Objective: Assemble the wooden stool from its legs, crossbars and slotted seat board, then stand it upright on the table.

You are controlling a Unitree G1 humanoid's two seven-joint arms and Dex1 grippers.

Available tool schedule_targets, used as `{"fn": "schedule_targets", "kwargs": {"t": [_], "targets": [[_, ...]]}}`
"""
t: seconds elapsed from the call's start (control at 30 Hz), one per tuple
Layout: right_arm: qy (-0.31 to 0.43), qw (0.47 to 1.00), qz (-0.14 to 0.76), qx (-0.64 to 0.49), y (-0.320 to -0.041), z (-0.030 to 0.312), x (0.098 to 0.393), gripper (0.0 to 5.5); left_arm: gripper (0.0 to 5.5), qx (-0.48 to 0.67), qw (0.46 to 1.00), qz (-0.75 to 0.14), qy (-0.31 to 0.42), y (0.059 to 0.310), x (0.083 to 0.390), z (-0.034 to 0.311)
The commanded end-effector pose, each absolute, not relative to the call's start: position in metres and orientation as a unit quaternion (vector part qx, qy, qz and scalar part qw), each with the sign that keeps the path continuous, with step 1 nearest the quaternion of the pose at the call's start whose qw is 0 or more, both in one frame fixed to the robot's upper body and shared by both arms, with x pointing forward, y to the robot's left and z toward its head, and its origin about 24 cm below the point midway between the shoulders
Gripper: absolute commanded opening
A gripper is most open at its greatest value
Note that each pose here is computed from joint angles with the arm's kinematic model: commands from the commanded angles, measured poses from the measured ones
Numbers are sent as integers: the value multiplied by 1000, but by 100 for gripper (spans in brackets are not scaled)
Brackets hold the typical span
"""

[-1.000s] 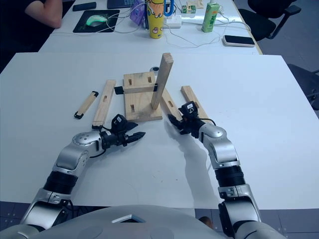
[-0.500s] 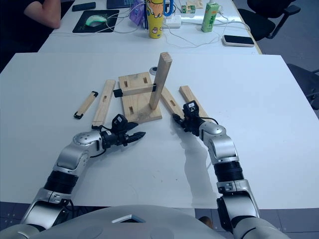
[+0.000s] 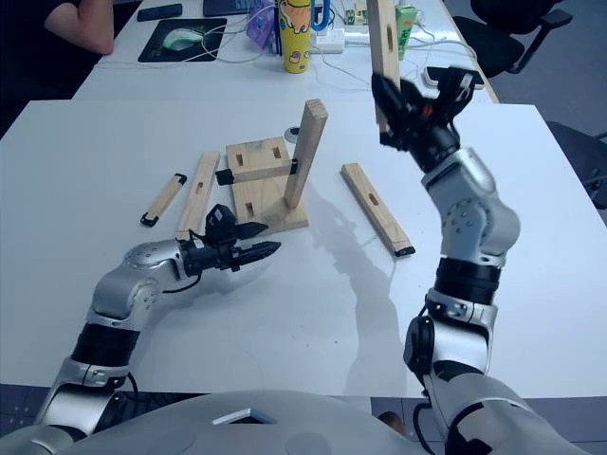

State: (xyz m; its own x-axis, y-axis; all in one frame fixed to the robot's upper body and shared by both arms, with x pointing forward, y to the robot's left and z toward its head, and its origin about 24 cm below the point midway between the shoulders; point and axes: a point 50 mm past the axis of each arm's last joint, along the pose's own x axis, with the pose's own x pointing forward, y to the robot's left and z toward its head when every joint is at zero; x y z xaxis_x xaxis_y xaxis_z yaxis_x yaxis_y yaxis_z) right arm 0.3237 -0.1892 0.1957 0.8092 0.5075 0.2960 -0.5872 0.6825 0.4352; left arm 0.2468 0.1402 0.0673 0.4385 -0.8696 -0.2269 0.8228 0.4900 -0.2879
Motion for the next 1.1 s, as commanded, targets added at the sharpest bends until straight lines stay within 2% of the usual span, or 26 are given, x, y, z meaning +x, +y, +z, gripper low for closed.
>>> {"fn": "schedule_targets", "kwargs": {"t": [0.03,0.17,0.3,0.4,0.63,0.97,1.1], "targets": [[-96,849,427,295,-178,229,305,206,335,-143,818,-538,144,151,234,97],[-70,777,547,304,-166,236,278,206,394,-235,787,-568,59,167,225,147],[-27,756,587,286,-156,224,262,206,459,-297,748,-593,-18,179,228,193],[3,738,615,278,-151,215,254,206,463,-314,734,-601,-41,182,229,213],[64,720,636,270,-149,187,252,206,463,-326,722,-609,-36,176,228,222],[59,686,669,279,-151,177,239,206,463,-326,735,-595,15,176,237,203],[85,678,682,261,-146,169,234,206,463,-325,729,-603,13,174,237,205]]}}
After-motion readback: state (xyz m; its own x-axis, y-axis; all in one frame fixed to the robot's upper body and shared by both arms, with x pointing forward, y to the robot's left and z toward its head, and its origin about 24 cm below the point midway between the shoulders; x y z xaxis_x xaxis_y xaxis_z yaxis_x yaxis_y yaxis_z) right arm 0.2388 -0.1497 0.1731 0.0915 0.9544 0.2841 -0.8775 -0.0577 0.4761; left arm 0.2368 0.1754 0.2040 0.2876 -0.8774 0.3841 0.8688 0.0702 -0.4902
